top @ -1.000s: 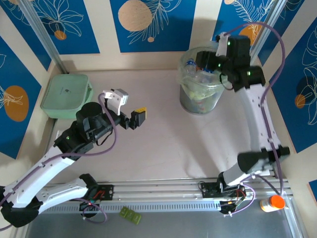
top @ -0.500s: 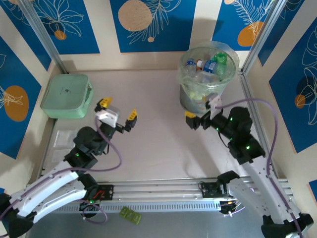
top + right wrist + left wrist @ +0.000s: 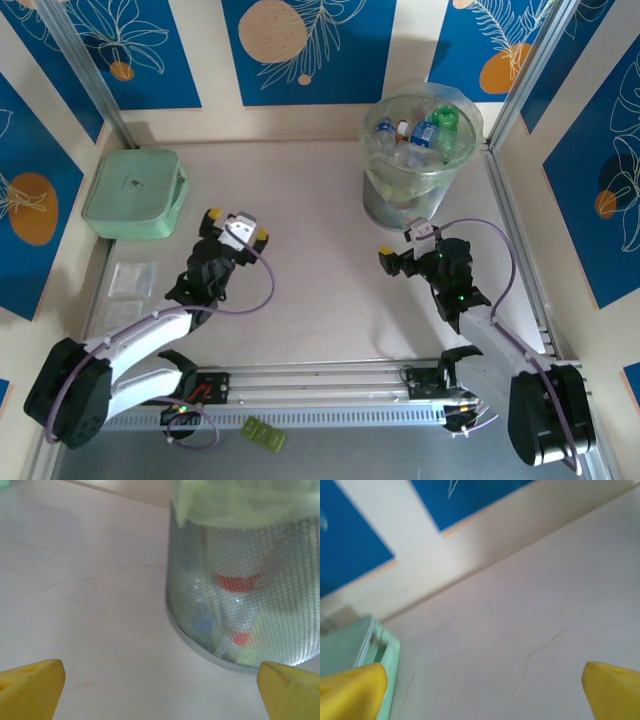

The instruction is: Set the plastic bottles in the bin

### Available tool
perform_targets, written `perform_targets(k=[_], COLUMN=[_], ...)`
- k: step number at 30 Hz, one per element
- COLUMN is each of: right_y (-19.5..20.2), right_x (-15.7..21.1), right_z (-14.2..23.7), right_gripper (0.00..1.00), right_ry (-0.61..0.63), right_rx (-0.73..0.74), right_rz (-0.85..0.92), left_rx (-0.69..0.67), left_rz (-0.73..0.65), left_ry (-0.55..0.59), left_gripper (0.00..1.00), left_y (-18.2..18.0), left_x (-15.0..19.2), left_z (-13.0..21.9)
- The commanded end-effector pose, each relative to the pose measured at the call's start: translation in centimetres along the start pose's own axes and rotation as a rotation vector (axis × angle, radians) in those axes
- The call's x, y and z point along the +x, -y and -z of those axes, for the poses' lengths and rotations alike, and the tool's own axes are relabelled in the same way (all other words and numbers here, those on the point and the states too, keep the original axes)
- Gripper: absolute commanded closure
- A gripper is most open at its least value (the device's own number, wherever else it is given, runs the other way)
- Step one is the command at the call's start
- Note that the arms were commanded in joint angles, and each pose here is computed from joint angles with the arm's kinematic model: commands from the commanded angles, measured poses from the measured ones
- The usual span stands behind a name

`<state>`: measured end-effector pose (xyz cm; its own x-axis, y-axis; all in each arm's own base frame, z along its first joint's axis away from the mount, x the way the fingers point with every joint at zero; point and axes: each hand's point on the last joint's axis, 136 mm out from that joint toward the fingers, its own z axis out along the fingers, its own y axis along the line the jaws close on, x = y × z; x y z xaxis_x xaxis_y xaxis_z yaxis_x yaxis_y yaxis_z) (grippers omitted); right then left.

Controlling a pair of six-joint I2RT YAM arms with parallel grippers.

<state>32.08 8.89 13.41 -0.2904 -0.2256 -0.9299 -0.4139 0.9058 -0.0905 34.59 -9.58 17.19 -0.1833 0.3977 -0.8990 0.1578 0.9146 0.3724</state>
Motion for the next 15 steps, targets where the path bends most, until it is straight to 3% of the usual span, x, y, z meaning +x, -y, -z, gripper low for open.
perform_targets(k=[1,5,8,11,15], right_y=[3.8,6.4,7.0,8.6,8.8], right_x=[-1.3,1.4,1.4,1.2,1.0], right_z=[-0.3,-0.2,-0.6,-0.4,-1.2], right_gripper=[0.01,0.01,0.01,0.01,0.01], right_ry=[0.055,0.038,0.044,0.101,0.118], right_rx=[0.158,0.224,0.233,0.301,0.28], right_rz=[-0.029,-0.216,-0.245,-0.327,-0.36], left_rx=[-0.077,-0.132,-0.147,-0.118,-0.136], left_rz=[0.1,0.164,0.24,0.217,0.322], left_ry=[-0.025,-0.107,-0.057,-0.046,0.018], left_gripper=[0.01,0.01,0.01,0.01,0.01], left_y=[-2.2,-3.7,-4.4,-4.4,-5.7], left_x=[1.8,5.9,6.2,6.1,8.5], left_z=[-0.8,-1.6,-2.1,-3.2,-4.0])
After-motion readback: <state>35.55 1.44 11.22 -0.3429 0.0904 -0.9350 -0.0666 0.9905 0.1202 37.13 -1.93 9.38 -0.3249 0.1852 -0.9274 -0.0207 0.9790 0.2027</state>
